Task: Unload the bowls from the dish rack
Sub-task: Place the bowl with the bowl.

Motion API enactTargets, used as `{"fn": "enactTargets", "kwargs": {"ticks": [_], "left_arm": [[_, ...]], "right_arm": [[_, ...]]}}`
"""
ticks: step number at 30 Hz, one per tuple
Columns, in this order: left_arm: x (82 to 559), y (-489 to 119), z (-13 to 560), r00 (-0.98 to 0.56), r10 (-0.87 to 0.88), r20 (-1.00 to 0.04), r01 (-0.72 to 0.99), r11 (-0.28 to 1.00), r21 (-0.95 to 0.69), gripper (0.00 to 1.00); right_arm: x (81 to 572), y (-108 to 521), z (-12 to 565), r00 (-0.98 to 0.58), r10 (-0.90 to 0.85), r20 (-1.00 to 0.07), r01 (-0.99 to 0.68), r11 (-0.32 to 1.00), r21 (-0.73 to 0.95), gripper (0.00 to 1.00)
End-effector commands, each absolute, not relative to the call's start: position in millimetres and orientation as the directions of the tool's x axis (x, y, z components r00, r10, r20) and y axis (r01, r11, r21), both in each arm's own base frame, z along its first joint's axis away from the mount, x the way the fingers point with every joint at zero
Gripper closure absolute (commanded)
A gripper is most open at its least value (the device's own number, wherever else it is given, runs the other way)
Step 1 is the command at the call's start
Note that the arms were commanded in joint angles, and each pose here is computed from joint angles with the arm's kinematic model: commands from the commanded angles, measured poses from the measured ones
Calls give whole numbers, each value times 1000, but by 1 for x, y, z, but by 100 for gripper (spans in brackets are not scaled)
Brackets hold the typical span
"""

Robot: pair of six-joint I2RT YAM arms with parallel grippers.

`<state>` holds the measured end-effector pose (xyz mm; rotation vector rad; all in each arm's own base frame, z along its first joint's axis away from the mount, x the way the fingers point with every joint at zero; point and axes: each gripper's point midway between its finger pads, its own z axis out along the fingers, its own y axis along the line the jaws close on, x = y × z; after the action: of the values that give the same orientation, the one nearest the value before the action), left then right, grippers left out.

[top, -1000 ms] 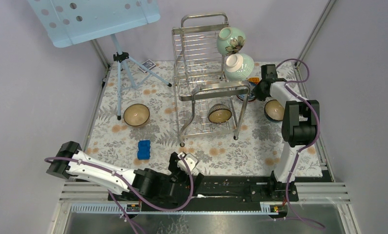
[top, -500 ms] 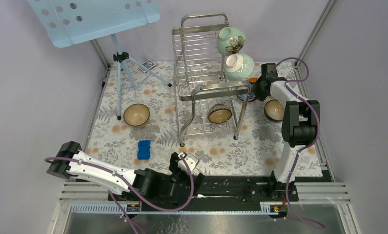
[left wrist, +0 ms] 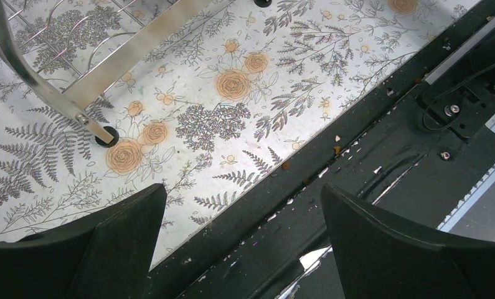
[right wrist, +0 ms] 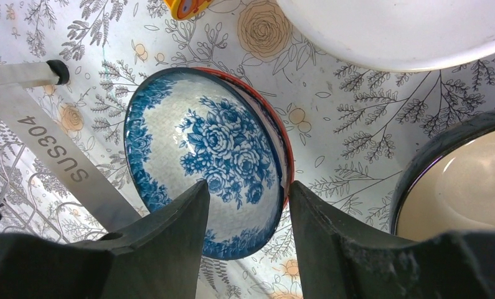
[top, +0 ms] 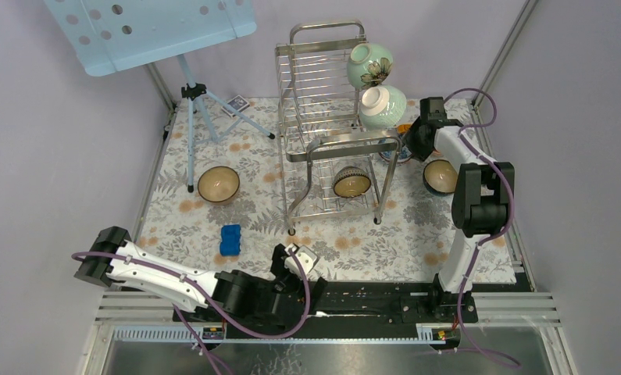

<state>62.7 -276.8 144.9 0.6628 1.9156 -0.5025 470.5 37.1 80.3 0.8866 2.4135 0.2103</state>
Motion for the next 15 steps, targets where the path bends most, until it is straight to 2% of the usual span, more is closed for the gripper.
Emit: {"fn": "enactTargets", "kwargs": {"ticks": [1,15], "left_arm": [[62,-282,154,-352,174,-920,641,761,-101,1],[60,-283,152,-362,174,-916,651,751,-115,1]], "right_arm": [[479,36,120,-598,626,-500,512,779,362,42],[470,29,131,-597,602,-530,507,796,332,44]]}}
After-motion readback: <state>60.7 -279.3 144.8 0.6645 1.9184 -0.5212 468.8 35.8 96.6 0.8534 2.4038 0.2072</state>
